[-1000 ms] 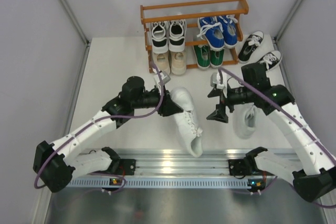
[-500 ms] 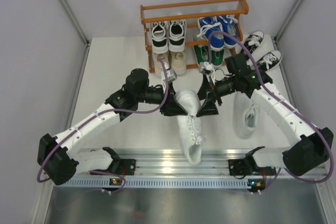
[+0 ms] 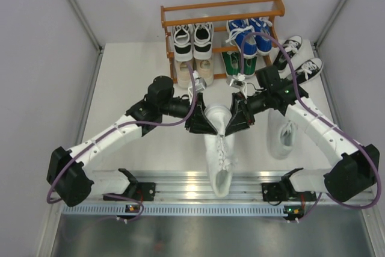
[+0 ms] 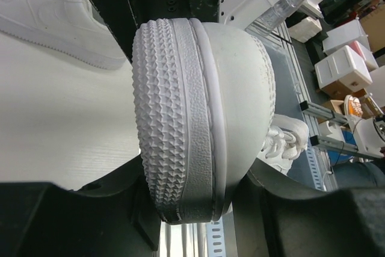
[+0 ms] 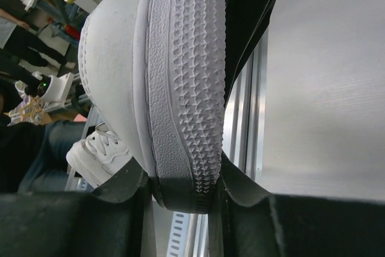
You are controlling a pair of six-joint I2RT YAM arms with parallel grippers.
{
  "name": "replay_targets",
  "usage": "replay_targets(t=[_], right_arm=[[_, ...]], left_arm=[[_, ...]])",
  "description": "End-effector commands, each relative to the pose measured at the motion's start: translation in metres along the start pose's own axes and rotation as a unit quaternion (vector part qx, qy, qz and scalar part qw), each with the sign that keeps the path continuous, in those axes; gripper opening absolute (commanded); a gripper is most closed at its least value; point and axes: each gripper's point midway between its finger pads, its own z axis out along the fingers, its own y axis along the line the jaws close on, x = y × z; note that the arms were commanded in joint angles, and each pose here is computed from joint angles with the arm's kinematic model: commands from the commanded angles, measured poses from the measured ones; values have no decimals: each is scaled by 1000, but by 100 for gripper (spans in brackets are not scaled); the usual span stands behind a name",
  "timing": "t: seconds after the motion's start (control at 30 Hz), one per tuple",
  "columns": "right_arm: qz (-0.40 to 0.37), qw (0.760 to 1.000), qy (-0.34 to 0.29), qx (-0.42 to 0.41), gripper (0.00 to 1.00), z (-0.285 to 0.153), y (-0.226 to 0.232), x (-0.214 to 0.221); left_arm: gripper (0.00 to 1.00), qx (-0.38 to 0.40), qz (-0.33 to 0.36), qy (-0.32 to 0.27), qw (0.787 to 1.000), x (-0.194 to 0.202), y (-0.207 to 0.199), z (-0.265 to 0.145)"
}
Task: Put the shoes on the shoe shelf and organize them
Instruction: Pick up the shoe at the center of the board.
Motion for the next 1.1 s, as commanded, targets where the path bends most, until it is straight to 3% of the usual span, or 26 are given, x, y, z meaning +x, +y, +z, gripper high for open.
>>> replay_targets(t=[0.0,0.03,0.07,0.13,0.17,0.2,0.3,0.4,0.7,0.83,1.07], right_arm=[[-108,992,-22,-69,4,13,21,-29],[-107,992,-22,-68,0,13,20,-24],[-113,991,-26,-66,0,11,22,-24],[-110,992,-33,-61,0,8,20,-21],[-116,991,-43,-52,0,1,22,-24],[-116,991,-50,-44,0,-4,21,-26],[-109,991,-80,-8,0,-23,17,-38],[-113,988,-102,32,0,-40,9,-47],[-21,979,-161,125,0,-78,-31,-86],[51,970,-185,148,0,-90,-55,-95],[103,959,-210,163,0,-100,-74,-96]], left_arm=[[14,-8,94,-96,991,-61,-10,18],[18,-9,99,-104,990,-62,-14,14],[32,-14,101,-111,989,-64,-15,12],[48,-26,115,-129,985,-67,-22,2],[65,-41,121,-142,981,-72,-22,-3],[74,-55,124,-151,979,-74,-21,-8],[87,-110,131,-163,972,-71,-24,-30],[89,-147,122,-165,968,-59,-18,-41],[91,-187,56,-159,968,4,-1,-56],[91,-215,50,-167,961,7,10,-59],[89,-257,62,-187,946,-2,25,-62]])
